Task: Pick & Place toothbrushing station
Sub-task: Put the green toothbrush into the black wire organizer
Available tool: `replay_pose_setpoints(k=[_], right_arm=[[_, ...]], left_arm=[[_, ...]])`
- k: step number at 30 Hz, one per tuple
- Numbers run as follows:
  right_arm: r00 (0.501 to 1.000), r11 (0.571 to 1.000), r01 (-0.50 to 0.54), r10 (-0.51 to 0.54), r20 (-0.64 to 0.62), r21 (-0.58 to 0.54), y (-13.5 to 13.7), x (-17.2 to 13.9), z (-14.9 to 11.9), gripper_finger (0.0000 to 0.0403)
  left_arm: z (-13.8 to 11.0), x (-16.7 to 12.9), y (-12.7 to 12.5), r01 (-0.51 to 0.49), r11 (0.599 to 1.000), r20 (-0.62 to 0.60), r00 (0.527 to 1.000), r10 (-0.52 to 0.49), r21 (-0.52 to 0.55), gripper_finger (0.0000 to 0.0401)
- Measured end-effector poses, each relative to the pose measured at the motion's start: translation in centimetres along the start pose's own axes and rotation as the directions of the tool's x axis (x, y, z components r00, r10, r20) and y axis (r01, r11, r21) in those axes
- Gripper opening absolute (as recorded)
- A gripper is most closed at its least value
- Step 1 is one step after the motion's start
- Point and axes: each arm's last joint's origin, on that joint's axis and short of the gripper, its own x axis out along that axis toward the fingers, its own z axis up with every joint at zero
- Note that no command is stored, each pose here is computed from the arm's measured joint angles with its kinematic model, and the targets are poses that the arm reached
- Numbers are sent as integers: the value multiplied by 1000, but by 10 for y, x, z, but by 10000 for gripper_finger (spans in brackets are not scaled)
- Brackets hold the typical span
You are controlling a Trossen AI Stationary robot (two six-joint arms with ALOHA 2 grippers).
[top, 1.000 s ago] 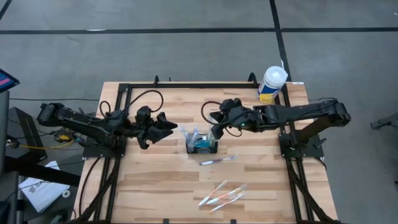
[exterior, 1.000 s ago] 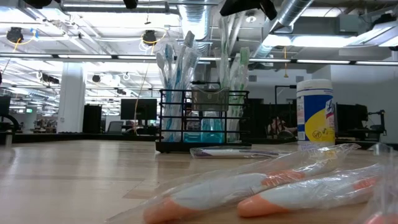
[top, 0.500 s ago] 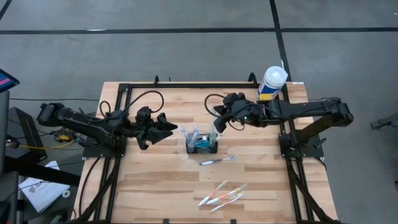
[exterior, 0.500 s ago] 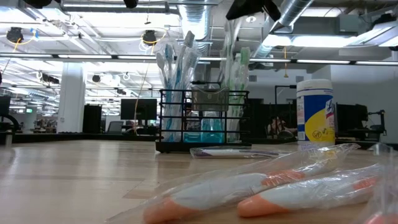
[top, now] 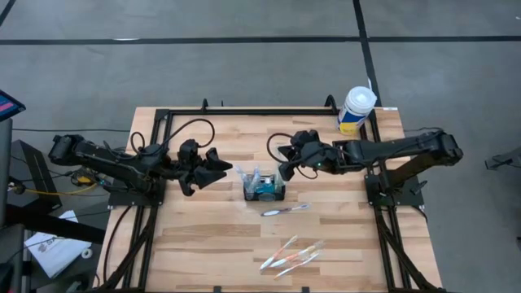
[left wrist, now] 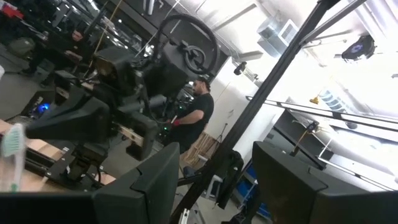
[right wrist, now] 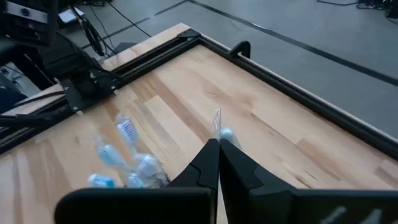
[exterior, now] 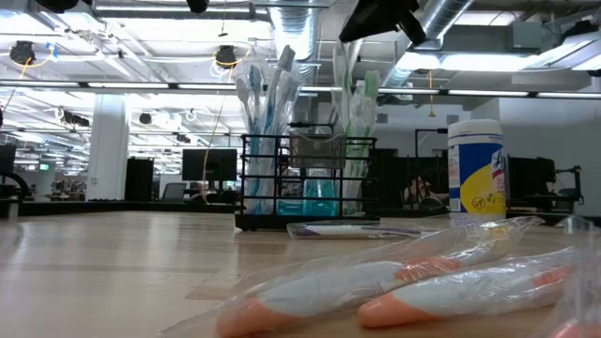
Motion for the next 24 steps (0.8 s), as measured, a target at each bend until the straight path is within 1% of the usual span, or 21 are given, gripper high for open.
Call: replay_pose_setpoints(k=[8, 14, 20, 24], right_arm=[[999, 999, 25, -24, 28, -20, -9, 5, 8, 0], [999, 1000, 11, -11, 40, -14, -14, 8, 13, 0], [999, 999, -33, 34, 28, -24, -7, 4, 10, 0], [999, 998, -46, 46, 7, -36, -2, 1, 5, 0]], left_arm=[[-1, 0, -1, 23, 1000, -18, 1000, -23, -5, 198], [-1, 0, -1, 23, 1000, -18, 1000, -23, -5, 198], [-1, 0, -1, 23, 1000, -18, 1000, -23, -5, 198], [-1, 0, -1, 23, 1000, -18, 1000, -23, -4, 198]])
